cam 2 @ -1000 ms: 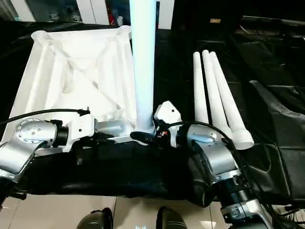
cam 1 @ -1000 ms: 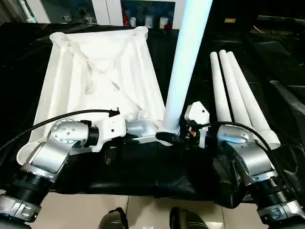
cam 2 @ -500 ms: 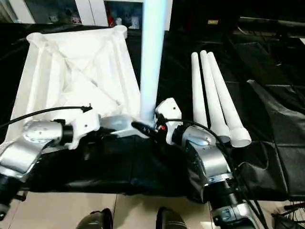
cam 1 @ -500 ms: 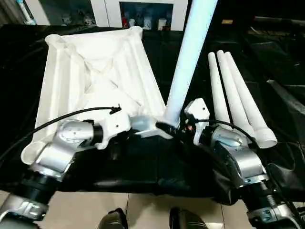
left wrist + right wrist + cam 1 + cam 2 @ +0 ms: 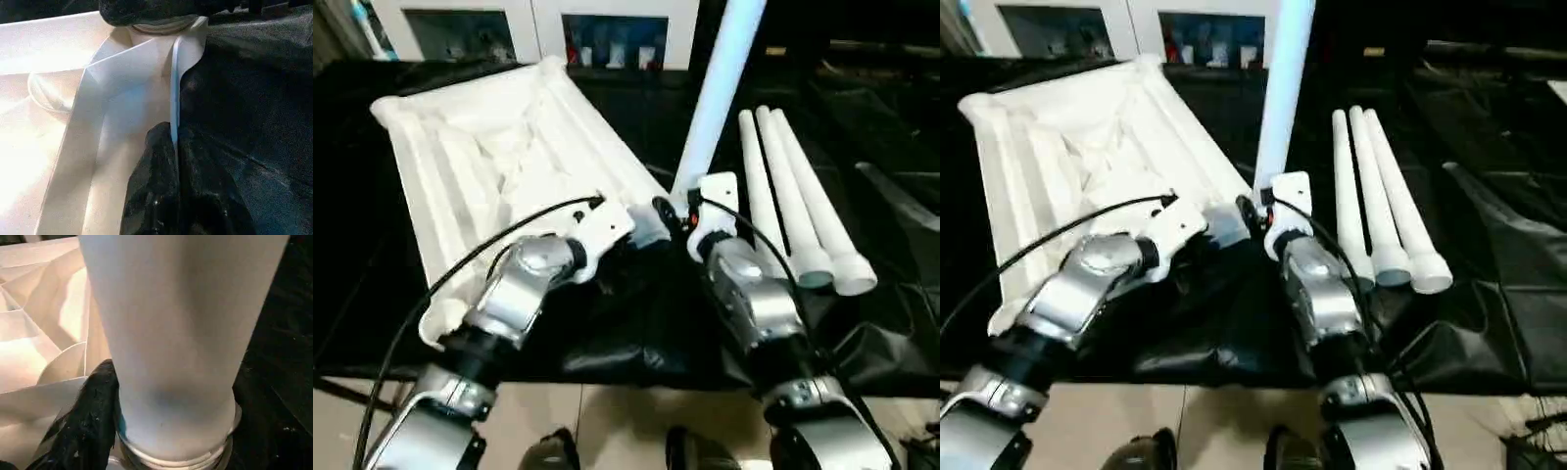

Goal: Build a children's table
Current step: Rotate leg to tighten

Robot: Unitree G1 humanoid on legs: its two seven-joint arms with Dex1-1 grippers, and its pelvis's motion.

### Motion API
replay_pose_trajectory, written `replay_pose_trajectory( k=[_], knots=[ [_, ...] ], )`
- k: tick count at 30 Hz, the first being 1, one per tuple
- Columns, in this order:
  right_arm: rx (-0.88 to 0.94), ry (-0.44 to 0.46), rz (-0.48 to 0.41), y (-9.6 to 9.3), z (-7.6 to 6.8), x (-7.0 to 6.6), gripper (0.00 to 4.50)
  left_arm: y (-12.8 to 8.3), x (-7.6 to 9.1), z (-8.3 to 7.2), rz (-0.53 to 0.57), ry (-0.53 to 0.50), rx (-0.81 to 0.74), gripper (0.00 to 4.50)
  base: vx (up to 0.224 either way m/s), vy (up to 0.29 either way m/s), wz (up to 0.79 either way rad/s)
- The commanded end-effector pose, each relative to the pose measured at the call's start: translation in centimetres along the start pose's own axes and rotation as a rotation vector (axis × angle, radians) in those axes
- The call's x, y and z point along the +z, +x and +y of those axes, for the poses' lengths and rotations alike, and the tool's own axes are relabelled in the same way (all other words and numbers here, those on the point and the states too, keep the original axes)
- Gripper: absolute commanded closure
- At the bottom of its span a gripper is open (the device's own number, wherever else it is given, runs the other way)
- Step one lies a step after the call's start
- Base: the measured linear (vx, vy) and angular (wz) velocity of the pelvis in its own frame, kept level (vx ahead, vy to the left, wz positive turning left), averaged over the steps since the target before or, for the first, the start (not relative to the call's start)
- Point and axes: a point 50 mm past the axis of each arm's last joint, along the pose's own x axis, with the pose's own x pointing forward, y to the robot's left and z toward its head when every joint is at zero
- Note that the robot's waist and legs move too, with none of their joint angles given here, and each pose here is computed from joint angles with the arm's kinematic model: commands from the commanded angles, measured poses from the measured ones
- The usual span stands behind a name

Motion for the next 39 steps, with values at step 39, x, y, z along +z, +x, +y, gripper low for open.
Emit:
replay_pose_trajectory(
  k=[39],
  knots=[
    [0.911, -0.356, 0.011, -7.1, -0.7, 2.2, 0.65, -8.3, -3.6, -0.4, -0.006, 0.145, -0.482, 4.50, 0.020, -0.004, 0.00]
  ],
)
